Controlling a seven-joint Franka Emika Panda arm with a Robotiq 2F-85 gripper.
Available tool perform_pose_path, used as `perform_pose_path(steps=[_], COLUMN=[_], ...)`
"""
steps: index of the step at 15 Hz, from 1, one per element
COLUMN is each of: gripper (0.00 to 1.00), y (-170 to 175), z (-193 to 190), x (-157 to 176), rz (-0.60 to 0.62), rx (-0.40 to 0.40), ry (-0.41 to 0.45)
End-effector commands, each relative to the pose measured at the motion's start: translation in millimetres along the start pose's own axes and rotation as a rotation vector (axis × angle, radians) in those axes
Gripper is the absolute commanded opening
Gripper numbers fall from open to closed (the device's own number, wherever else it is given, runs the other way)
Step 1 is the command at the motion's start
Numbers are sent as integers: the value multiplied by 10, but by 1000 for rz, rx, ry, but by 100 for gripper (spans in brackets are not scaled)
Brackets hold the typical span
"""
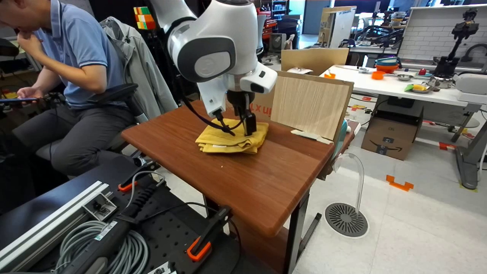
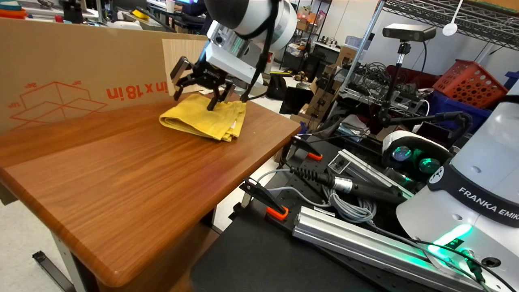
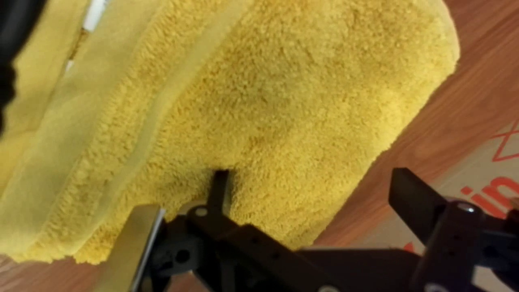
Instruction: Use the yellow towel to wipe the table
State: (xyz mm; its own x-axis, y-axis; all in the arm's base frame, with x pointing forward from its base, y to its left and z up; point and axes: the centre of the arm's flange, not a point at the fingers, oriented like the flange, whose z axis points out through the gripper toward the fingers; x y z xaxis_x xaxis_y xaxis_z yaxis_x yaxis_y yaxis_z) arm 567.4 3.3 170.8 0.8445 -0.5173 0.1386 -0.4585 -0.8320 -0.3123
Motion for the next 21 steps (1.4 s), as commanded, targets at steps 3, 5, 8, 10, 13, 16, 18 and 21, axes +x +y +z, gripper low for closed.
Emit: perform_pose_path(steps=[3,5,8,10,13,16,18,21], gripper=[100,100,100,100,100,100,100,100], y=[399,549,769,908,1068,1030,961,680], z=[288,323,309,273,247,289,332,387], x=[288,359,489,511,340,-94,-283,-514], rz=[96,130,181,201,163,49,-12,-173], rx=[-78,-105,-143,-164,-204,-257,-290,-323], ry=[25,31,56,57,-20,-69,-92,-86])
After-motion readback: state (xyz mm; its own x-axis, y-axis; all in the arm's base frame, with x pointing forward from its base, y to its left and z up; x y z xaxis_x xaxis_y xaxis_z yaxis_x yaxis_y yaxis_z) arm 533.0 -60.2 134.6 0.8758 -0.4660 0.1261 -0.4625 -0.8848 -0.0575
